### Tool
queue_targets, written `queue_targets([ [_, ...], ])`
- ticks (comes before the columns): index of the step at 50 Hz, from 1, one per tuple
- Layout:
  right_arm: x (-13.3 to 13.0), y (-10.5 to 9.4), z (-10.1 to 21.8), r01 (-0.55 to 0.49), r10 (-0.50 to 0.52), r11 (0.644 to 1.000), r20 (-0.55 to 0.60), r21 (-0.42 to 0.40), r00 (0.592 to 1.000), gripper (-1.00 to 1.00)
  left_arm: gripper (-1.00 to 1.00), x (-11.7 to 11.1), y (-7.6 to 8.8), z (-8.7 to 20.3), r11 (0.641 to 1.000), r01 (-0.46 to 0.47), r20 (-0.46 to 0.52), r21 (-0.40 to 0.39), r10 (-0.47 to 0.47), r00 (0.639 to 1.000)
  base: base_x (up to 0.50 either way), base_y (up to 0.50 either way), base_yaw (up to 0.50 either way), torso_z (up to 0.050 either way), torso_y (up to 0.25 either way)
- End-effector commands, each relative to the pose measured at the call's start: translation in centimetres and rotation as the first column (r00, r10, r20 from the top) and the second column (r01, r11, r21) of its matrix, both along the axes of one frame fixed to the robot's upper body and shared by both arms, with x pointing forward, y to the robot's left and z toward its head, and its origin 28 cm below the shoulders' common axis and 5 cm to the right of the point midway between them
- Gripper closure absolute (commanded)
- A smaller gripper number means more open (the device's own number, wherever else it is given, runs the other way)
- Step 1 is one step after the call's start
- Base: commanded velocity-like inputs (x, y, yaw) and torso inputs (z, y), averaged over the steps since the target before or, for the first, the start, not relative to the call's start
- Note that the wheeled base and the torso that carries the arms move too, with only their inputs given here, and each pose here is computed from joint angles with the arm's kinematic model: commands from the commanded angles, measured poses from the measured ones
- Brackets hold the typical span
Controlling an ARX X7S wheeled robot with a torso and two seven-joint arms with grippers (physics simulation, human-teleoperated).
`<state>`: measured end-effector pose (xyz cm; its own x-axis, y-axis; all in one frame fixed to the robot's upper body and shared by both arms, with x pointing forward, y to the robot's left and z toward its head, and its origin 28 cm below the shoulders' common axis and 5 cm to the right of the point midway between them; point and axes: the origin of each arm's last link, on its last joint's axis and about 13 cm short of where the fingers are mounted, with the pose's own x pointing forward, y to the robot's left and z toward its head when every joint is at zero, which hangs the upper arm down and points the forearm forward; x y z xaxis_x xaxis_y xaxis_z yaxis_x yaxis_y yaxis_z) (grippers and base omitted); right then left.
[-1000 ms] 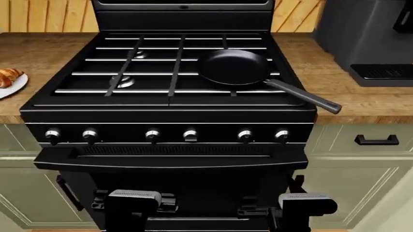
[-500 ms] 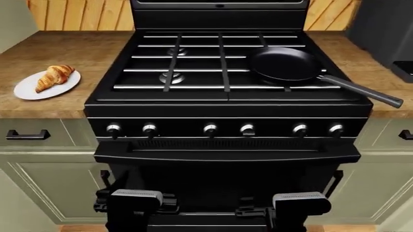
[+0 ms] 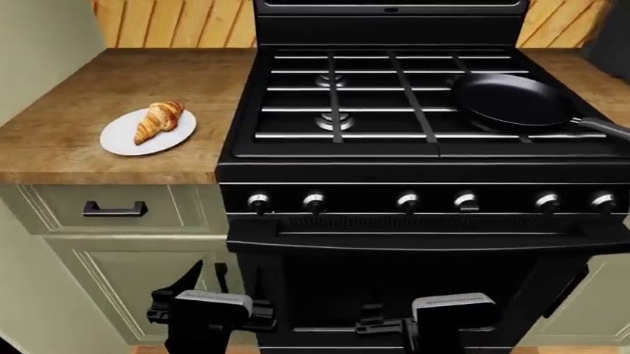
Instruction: Pick the croissant and place it on the pan. Then turn on the stove to warm the croissant.
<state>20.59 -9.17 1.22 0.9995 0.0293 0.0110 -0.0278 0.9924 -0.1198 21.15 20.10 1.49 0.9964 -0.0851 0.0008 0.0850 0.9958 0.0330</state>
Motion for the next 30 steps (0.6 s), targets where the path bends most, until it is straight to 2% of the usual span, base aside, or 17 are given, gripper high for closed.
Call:
queue_targets([
  [1, -0.14, 0.13, 0.09, -0.023, 0.023, 1.0, 0.005, -0.002, 1.0, -1.0, -1.0, 0.0, 0.1, -0.1, 1.0, 0.012, -0.006, -0.002, -0.012, 1.0, 0.14, 0.5, 0.0, 0.0, 0.0],
  [30, -0.06, 0.2, 0.3, -0.019, 0.019, 1.0, 0.008, 0.004, 1.0, -1.0, -1.0, 0.01, 0.26, 0.21, 0.999, -0.034, 0.04, 0.008, 0.033, 0.999, 0.14, 0.5, 0.0, 0.0, 0.0],
])
